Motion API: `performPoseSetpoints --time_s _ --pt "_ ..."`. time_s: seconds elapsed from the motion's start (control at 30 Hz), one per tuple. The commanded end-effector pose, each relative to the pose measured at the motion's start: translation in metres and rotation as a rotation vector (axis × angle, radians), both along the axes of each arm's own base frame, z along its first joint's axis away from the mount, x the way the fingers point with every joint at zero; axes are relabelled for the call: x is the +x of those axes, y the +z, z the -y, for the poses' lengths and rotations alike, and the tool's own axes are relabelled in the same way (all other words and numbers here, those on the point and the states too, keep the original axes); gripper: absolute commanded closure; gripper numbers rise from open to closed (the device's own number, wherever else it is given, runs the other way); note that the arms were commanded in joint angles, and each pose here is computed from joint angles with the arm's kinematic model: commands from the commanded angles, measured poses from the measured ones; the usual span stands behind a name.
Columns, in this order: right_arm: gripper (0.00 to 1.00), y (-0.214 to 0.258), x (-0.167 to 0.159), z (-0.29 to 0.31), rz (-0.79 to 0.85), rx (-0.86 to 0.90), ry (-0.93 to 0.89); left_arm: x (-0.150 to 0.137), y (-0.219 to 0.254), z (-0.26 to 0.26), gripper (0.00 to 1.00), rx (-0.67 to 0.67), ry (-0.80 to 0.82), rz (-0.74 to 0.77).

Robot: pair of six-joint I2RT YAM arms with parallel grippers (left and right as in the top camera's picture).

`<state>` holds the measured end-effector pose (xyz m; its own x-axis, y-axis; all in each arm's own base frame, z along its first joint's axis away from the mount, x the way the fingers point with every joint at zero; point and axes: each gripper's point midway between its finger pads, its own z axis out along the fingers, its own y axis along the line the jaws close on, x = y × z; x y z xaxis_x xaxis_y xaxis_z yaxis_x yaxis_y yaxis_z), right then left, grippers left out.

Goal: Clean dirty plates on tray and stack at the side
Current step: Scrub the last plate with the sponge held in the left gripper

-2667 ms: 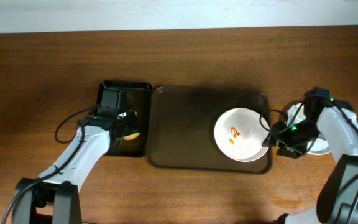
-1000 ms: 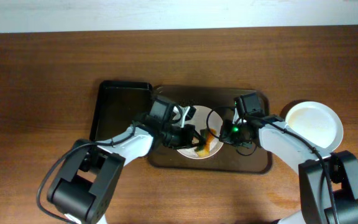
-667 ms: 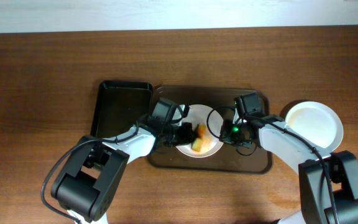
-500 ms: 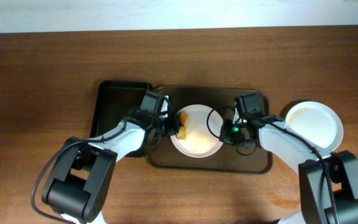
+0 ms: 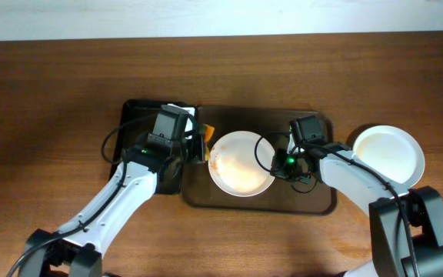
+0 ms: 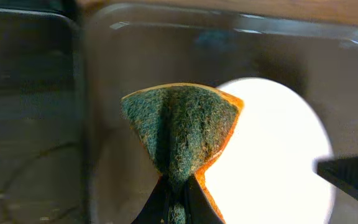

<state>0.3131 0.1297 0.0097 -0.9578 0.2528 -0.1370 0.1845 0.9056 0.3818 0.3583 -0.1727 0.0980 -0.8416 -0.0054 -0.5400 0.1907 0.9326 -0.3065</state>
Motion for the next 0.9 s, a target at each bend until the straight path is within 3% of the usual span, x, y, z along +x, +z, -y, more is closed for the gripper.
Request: performPoseSetpoints --time_s 0.0,0.13,0.27,0.33,0.5,0.67,0.87 --pt "0.96 0.001 0.001 0.001 0.004 -0.007 -0.007 -0.015 0.003 0.04 1.0 -0.043 -0.168 0.016" --pt "0.96 0.001 0.001 0.001 0.004 -0.007 -0.007 -0.023 -0.042 0.068 1.0 0.091 -0.216 0.003" --pt "0.96 0.001 0.001 0.001 0.004 -0.007 -0.007 -0.031 -0.09 0.074 1.0 0.119 -0.204 -0.096" --pt "0.96 0.001 0.001 0.001 0.004 -0.006 -0.007 -0.02 -0.1 0.062 1.0 0.176 -0.157 -0.074" --pt "0.96 0.001 0.001 0.001 0.002 -0.006 -0.006 0.015 -0.088 0.008 1.0 0.426 0.05 0.063" --pt "0.96 0.001 0.0 0.0 0.0 0.0 -0.004 0.028 -0.068 -0.003 1.0 0.534 0.05 0.089" --pt "0.96 0.001 -0.001 0.0 -0.003 -0.001 -0.004 0.049 -0.016 0.009 1.0 0.531 0.058 0.101"
